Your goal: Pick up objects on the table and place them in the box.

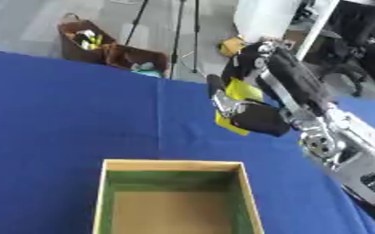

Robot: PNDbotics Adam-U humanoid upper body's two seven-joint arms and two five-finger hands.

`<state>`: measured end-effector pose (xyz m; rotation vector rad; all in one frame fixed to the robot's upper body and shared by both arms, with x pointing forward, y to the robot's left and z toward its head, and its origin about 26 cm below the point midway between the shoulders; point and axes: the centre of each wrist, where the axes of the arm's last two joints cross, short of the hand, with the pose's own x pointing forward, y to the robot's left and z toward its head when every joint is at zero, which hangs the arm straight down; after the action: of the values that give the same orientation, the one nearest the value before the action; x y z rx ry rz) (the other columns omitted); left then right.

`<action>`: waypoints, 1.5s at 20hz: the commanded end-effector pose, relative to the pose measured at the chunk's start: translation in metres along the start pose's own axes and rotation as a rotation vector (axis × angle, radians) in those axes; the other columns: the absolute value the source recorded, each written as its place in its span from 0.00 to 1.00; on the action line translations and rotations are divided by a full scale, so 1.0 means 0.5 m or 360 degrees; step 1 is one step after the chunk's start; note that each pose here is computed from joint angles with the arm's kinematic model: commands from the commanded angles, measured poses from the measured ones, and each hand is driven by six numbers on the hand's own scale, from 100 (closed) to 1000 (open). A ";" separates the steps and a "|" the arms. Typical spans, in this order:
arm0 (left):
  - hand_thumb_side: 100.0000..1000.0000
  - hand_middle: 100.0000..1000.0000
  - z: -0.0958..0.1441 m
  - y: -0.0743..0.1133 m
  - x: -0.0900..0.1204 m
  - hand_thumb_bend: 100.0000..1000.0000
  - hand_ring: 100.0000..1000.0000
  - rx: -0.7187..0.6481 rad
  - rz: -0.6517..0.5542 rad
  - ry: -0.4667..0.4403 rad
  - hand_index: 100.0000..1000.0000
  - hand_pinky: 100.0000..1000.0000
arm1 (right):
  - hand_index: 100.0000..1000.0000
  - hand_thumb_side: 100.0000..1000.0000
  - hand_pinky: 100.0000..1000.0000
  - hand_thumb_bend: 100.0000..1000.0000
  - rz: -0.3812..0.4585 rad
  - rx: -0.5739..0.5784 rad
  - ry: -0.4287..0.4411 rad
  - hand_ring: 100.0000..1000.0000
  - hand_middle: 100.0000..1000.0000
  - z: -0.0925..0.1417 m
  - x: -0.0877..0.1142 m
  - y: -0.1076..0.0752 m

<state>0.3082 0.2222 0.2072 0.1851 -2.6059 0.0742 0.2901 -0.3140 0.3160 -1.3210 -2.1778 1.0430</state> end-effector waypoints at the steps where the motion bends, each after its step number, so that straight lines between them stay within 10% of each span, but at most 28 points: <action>1: 1.00 0.52 -0.008 0.010 0.007 0.00 0.53 0.0002 -0.0008 -0.0027 0.81 0.47 | 0.46 0.80 0.47 0.00 0.0088 -0.0036 -0.0070 0.49 0.24 -0.002 0.010 -0.008; 30: 1.00 0.52 -0.007 0.036 0.004 0.00 0.53 0.0078 -0.0065 -0.0025 0.81 0.47 | 0.46 0.72 0.46 0.00 -0.0051 0.0089 -0.0119 0.50 0.18 0.013 0.074 0.104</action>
<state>0.3073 0.2353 0.2050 0.2332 -2.5932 0.1248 0.3012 -0.2703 0.2628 -1.2147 -2.1779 1.1352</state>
